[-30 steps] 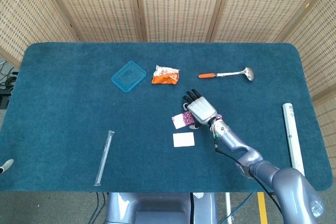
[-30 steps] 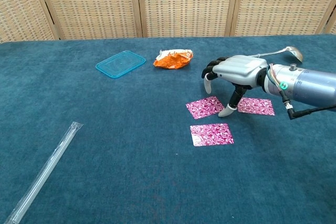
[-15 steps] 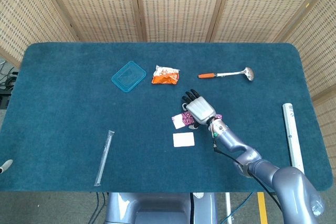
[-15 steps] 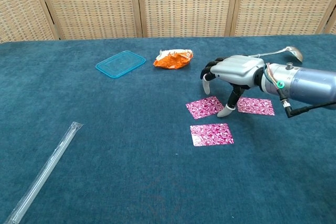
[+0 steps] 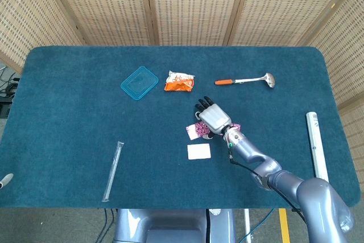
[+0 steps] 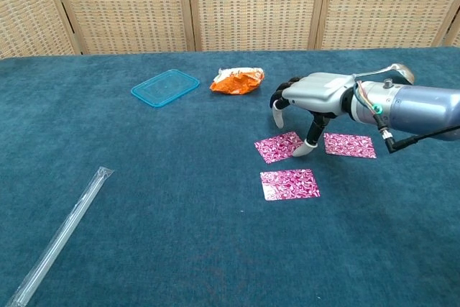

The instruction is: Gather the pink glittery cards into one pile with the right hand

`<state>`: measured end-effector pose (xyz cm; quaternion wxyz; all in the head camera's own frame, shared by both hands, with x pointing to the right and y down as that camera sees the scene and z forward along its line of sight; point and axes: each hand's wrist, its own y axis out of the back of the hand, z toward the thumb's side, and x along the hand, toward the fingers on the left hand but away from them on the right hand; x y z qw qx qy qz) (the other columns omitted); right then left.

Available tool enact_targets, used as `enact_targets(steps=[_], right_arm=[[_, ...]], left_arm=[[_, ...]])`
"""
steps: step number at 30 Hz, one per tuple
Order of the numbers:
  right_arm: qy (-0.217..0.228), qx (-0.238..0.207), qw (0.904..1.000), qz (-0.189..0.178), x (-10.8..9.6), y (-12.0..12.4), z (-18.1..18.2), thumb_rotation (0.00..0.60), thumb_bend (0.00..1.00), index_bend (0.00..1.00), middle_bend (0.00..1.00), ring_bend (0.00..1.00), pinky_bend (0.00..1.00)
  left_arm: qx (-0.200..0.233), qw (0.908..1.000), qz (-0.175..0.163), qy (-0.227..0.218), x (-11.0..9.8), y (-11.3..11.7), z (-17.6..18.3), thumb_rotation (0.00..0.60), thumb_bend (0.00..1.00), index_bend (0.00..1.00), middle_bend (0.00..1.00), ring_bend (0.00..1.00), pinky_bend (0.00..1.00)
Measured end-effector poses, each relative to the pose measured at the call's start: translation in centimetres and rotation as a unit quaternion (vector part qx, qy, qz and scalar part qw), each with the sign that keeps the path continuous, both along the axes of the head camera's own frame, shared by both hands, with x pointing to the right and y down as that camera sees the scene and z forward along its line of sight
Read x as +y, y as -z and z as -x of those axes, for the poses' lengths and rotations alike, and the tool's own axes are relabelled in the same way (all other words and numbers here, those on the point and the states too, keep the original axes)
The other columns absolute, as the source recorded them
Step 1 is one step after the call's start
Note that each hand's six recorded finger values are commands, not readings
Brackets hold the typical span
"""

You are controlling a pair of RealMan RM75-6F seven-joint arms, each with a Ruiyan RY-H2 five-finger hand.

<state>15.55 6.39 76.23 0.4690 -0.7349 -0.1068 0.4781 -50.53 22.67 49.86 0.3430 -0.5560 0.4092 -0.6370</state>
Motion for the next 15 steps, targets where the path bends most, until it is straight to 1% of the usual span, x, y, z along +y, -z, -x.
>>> enact_targets(steps=[4,15], right_arm=[[0.003,0.005,1.0000,-0.001,-0.19,0.08,0.00,0.600,0.21,0.36,0.16,0.00,0.00],[0.011,0.018,0.9998,0.003,0.22,-0.34,-0.27,0.600,0.21,0.36,0.16,0.00,0.00]], left_arm=[[0.000,1.0000,0.001,0.000,0.00,-0.08,0.01,0.600,0.05,0.00,0.00,0.00,0.00],[0.000,1.0000,0.002,-0.001,0.02,-0.19,-0.01,0.600,0.05,0.00,0.00,0.00,0.00]])
